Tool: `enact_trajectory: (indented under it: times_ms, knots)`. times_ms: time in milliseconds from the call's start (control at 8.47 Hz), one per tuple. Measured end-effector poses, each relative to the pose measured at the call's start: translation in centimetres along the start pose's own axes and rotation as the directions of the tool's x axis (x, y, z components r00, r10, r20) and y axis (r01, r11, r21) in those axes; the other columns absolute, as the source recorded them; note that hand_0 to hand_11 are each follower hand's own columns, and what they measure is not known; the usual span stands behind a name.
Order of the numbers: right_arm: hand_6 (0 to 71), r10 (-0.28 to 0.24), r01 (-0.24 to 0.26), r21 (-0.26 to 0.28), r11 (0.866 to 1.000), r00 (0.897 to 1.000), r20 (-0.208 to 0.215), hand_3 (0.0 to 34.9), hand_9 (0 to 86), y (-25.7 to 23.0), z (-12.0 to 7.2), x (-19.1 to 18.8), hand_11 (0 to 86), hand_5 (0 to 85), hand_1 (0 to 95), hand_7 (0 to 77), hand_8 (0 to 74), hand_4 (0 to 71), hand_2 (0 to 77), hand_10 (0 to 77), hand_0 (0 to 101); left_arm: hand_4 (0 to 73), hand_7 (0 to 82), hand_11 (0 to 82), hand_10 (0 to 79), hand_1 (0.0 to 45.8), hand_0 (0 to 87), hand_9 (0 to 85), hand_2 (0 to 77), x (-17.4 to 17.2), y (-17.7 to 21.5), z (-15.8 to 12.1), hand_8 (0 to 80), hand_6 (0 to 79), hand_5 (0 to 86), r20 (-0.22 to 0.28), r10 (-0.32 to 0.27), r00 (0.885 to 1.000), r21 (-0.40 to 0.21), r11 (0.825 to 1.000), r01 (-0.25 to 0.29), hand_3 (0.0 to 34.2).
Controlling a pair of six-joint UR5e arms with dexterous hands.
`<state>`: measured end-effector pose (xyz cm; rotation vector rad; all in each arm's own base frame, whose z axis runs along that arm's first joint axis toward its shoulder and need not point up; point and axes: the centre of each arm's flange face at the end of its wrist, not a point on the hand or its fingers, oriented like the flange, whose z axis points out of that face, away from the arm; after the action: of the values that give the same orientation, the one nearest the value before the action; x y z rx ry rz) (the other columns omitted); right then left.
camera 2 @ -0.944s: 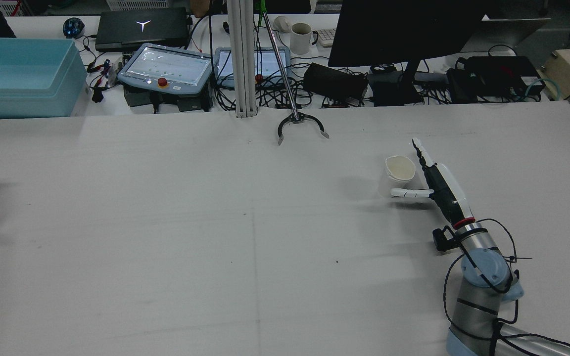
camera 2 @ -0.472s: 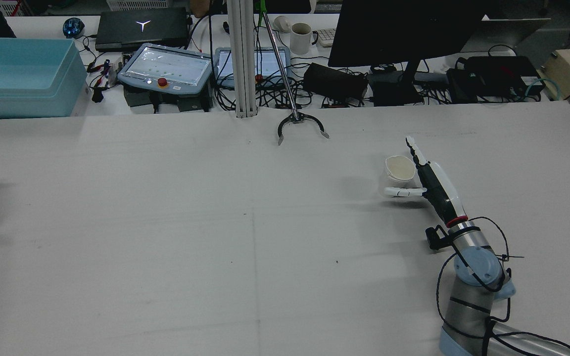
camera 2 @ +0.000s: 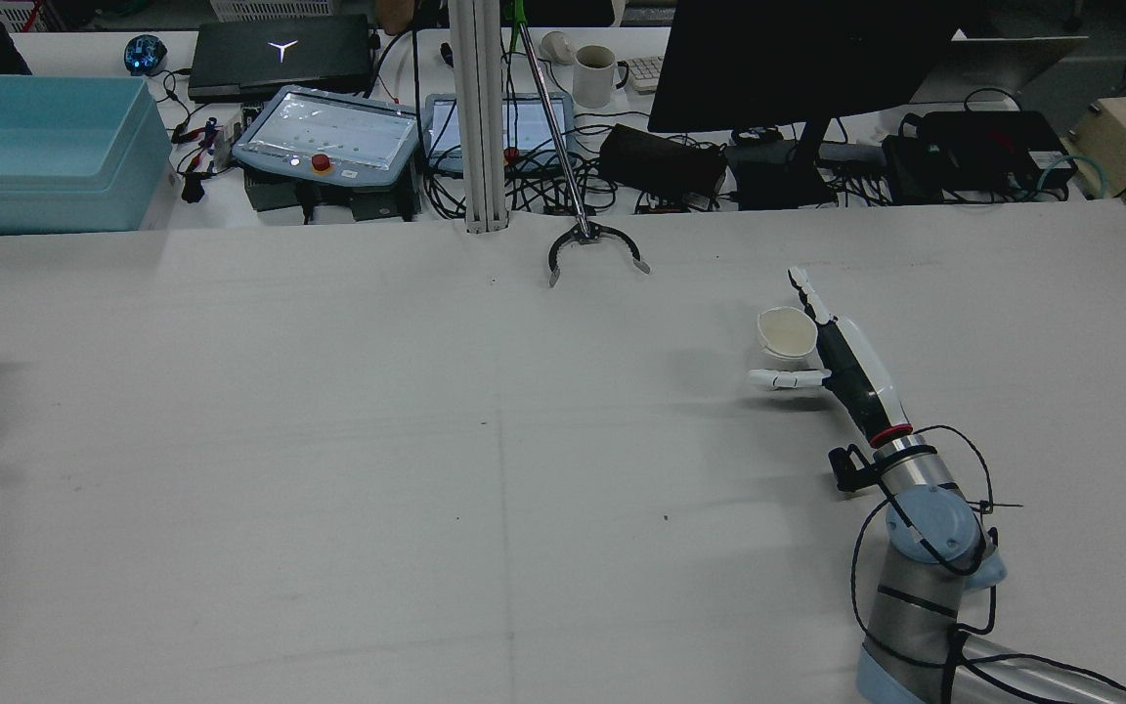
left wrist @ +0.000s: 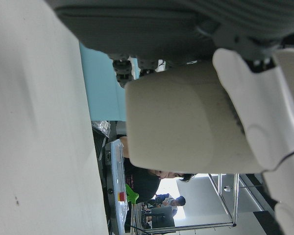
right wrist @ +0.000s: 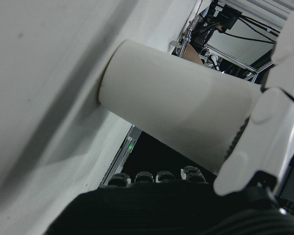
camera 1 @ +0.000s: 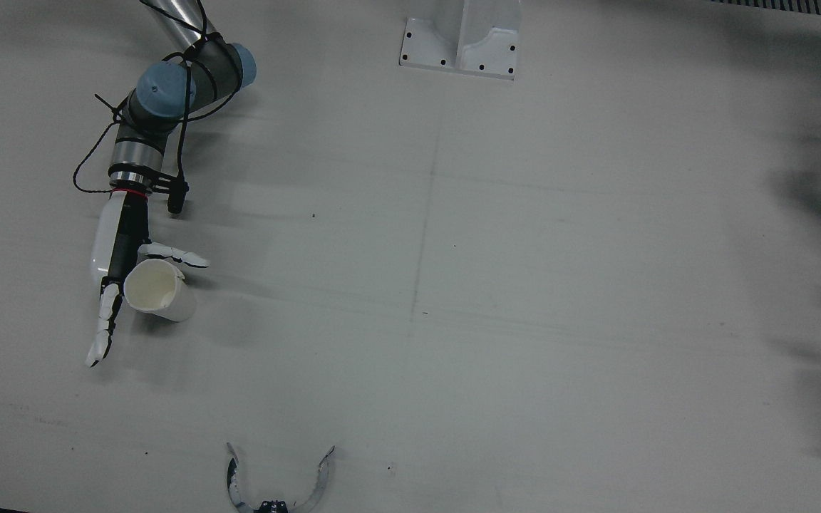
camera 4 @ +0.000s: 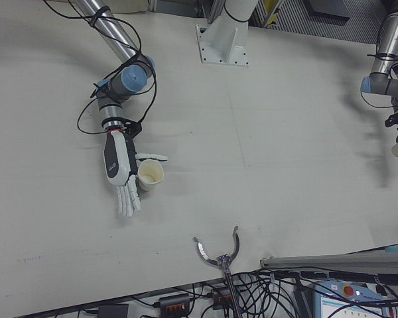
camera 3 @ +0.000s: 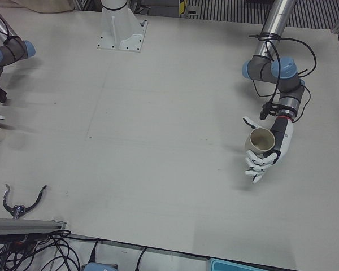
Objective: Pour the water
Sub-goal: 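Close the right hand around the white paper cup, then lift both cups and bring them toward each other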
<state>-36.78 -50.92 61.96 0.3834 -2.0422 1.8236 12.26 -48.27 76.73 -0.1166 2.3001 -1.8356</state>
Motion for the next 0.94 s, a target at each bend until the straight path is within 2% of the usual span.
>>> enact_trajectory:
  times_ms: [118,354,472,590,708,826,944]
  knots:
    - [0.5,-0.001,0.001,-0.001,1.0,1.0,-0.001,0.1,0.5,0.06,-0.05,0.09,1.1,6.0,13.1,0.5,0.5,0.0,9.3,0.5,46,42.5,50.7,12.0,8.2,4.4,51.1,30.0,2.2,0.0,0.0,0.0,19.1,33.3,49.1,0.0,0.0,1.0,0.0,1.0,0.0,0.0]
    - [0.5,-0.001,0.001,-0.003,1.0,1.0,-0.004,0.0,0.5,0.17,-0.12,0.21,3.8,26.2,12.0,1.1,0.5,15.8,13.6,1.6,46,43.1,50.7,12.0,8.2,4.9,51.1,28.4,2.2,0.03,0.0,0.01,19.1,33.3,48.5,-0.001,-0.001,1.0,0.0,1.0,0.001,0.0]
    - [0.5,-0.001,0.001,-0.004,1.0,1.0,-0.005,0.0,0.5,0.24,-0.16,0.27,3.8,26.2,12.0,0.5,0.5,15.8,13.6,2.7,46,43.1,50.2,12.0,8.2,5.4,50.9,29.5,2.2,0.05,-0.01,0.0,19.1,33.3,49.1,-0.001,0.0,1.0,0.0,1.0,0.0,0.0]
    - [0.5,0.0,0.0,-0.006,1.0,1.0,-0.007,0.0,0.5,0.36,-0.19,0.32,4.9,33.8,11.5,0.5,0.5,27.3,14.7,2.7,46,43.1,50.2,12.0,8.2,4.9,50.9,29.5,2.2,0.06,-0.03,-0.02,19.1,33.3,49.1,-0.001,0.001,1.0,0.001,1.0,-0.001,0.0]
    - [0.5,0.001,-0.001,-0.008,1.0,1.0,-0.008,0.0,0.5,0.43,-0.21,0.35,6.5,36.5,13.1,0.5,0.5,39.8,20.2,4.4,46,43.1,50.2,12.0,8.2,5.4,51.0,29.5,2.2,0.05,-0.03,-0.02,19.1,33.3,49.1,-0.001,0.001,1.0,0.002,1.0,-0.001,0.0]
    - [2.2,0.002,-0.002,-0.009,1.0,1.0,-0.01,0.0,0.5,0.46,-0.26,0.4,7.6,23.5,15.8,0.5,0.5,59.5,27.8,4.9,51,43.1,50.2,12.0,8.2,5.4,50.9,29.5,2.2,0.03,-0.01,-0.01,19.1,33.3,49.1,0.0,0.002,1.0,0.002,1.0,-0.002,0.0]
    - [1.6,0.005,-0.005,-0.01,1.0,1.0,-0.011,0.0,0.5,0.55,-0.3,0.42,7.6,23.5,15.8,0.5,0.5,63.8,28.9,4.9,52,43.1,50.2,12.0,8.2,5.4,50.9,29.5,2.2,0.04,0.0,0.0,19.1,33.3,49.1,0.0,0.001,1.0,0.002,1.0,-0.001,0.0]
